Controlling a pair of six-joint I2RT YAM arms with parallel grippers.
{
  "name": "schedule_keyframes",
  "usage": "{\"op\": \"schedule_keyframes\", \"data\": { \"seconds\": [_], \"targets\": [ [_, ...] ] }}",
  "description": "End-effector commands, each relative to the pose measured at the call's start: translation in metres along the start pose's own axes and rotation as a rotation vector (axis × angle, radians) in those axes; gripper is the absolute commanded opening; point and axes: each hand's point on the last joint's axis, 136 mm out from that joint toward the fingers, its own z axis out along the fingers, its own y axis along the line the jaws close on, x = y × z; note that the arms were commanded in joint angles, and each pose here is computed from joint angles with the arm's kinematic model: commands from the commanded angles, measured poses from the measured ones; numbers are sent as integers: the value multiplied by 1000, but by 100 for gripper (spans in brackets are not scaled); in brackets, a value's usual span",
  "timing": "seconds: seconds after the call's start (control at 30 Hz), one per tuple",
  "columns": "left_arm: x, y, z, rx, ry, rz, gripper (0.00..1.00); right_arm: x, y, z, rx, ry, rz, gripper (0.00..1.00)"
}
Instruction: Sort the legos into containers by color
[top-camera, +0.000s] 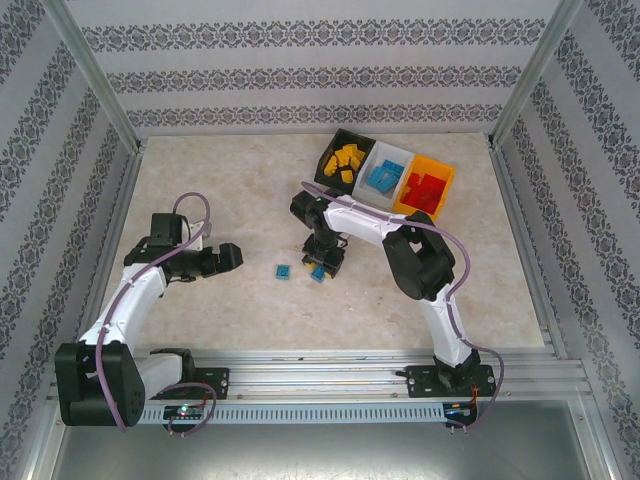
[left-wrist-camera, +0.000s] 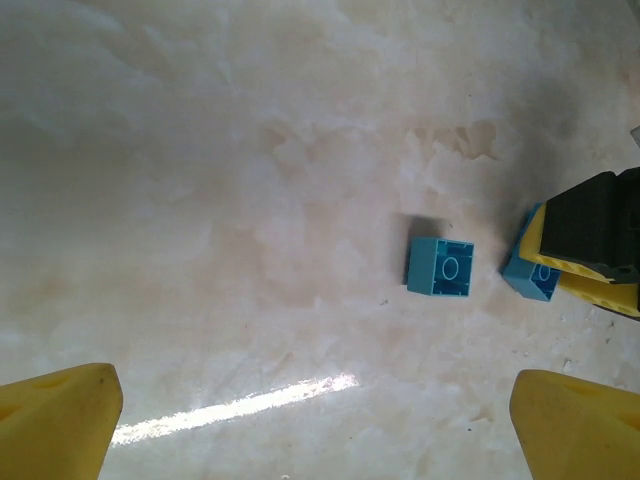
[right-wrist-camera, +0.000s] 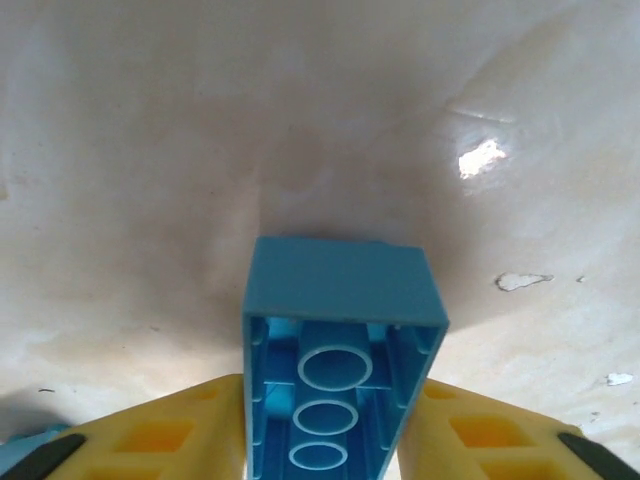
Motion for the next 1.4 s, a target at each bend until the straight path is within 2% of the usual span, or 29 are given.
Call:
{"op": "schedule_keyframes", "data": {
  "seconds": [0.0, 0.23, 0.53, 0.8, 1.03, 1.17, 1.37],
  "targets": [
    [-11, 2, -4, -15, -55, 71, 100, 2, -7, 3, 13, 16, 16, 36],
    [-10, 4, -2, -23, -48, 66, 100, -6, -7, -17, -42, -25, -14, 35],
    [-8, 7, 5, -27, -25, 51, 100, -41, -12, -83, -137, -158, -81, 34],
    [-6, 11, 8, -42, -9, 56, 100, -96, -24, -180, -200, -380, -118, 34],
    [-4, 14, 13, -50, 0, 57, 100, -147, -30, -260, -174, -592, -177, 34],
    [-3, 15, 15, -51, 10, 64, 100, -173, -31, -287, -169, -677, -181, 34],
    [0, 16, 20, -52, 33, 56, 100, -213, -26, -292, -182, -754, -168, 34]
  ]
}}
